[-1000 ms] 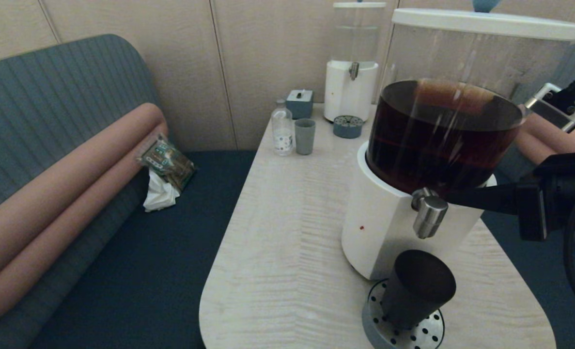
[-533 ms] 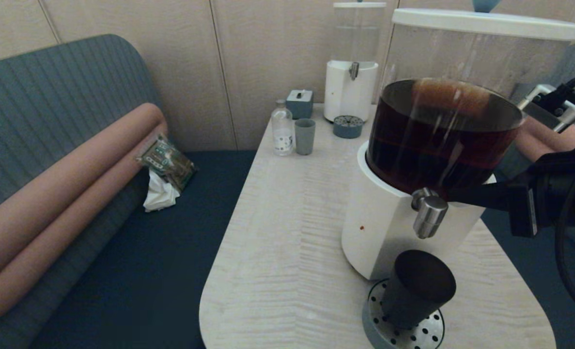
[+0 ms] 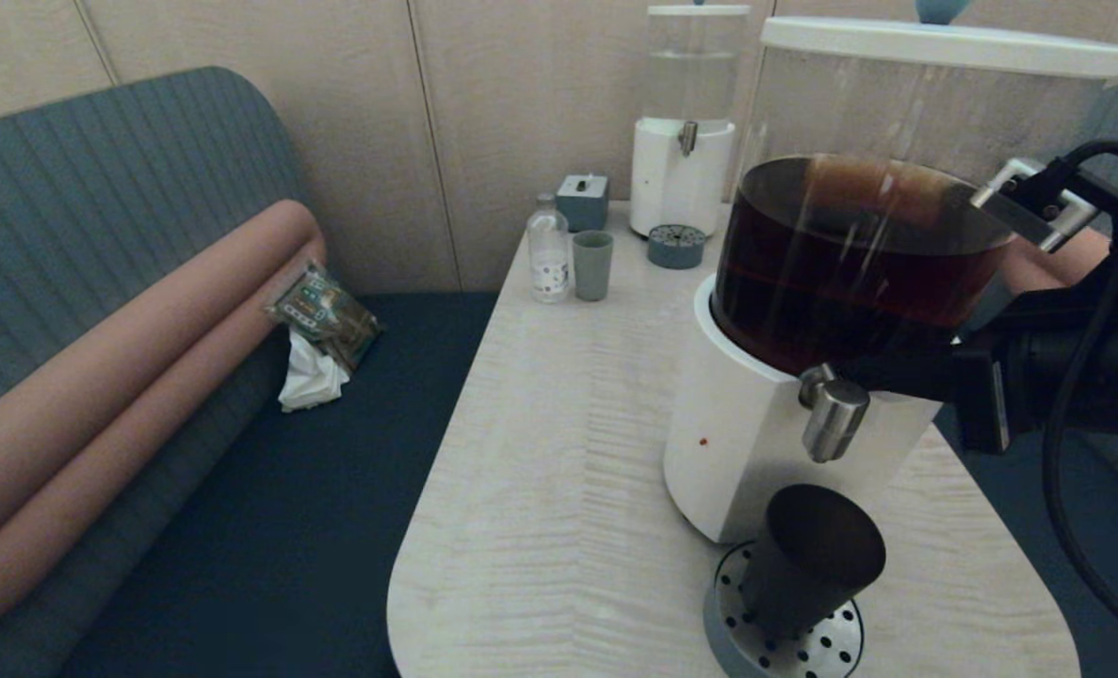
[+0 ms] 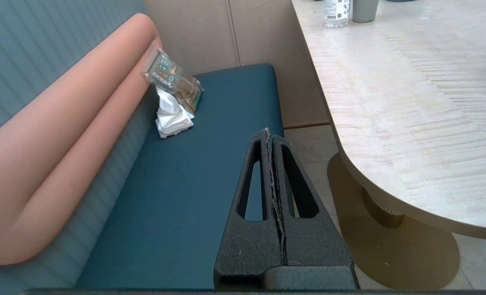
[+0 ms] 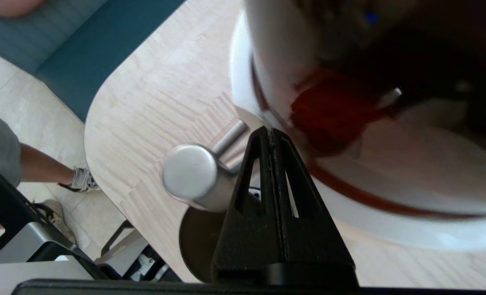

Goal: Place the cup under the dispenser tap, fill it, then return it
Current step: Turn on the faucet

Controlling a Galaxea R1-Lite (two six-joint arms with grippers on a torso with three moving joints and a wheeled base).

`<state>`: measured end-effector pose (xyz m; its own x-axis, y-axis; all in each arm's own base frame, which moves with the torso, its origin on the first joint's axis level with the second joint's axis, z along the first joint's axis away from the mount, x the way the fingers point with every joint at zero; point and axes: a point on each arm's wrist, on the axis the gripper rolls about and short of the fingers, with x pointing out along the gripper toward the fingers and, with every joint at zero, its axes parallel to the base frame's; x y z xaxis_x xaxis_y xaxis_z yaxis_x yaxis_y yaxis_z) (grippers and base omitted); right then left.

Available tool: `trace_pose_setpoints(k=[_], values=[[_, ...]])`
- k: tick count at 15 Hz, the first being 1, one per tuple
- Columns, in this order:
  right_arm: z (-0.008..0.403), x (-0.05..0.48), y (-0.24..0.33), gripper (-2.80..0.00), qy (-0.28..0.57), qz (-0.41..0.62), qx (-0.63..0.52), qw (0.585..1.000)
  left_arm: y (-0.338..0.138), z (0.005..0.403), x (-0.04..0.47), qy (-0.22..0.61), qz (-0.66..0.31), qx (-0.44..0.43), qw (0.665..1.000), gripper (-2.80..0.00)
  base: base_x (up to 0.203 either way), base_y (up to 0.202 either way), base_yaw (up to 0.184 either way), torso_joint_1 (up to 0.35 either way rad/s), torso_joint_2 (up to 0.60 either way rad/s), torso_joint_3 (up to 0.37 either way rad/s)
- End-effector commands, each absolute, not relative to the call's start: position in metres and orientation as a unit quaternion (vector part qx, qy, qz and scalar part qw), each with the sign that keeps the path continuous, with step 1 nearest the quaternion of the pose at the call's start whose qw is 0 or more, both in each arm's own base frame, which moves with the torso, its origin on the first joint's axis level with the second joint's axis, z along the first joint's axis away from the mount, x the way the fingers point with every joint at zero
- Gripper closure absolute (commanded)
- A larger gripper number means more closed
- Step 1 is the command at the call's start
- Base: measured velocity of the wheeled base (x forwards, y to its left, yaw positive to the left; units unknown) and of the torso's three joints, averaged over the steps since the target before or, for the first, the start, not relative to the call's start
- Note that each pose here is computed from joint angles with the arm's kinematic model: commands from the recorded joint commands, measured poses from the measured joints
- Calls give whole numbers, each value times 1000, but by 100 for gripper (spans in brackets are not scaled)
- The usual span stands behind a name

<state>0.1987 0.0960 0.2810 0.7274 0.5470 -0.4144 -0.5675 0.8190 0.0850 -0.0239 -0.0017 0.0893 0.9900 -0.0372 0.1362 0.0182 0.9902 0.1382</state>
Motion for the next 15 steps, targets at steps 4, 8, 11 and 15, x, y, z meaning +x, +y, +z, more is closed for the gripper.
trace_pose_setpoints(k=[4, 8, 11, 15], values=[[278, 203, 105, 0, 212, 314, -29, 925, -2, 78, -20, -49, -15, 68, 996, 0, 0, 0, 0, 0, 0, 0], [278, 205, 107, 0, 205, 319, -39, 924, -2, 78, -20, -49, -15, 68, 996, 0, 0, 0, 0, 0, 0, 0], [277, 206, 108, 0, 204, 321, -40, 924, -2, 78, -20, -49, -15, 68, 996, 0, 0, 0, 0, 0, 0, 0], [278, 205, 110, 0, 198, 330, -52, 922, -2, 78, -20, -49, -15, 68, 996, 0, 0, 0, 0, 0, 0, 0]])
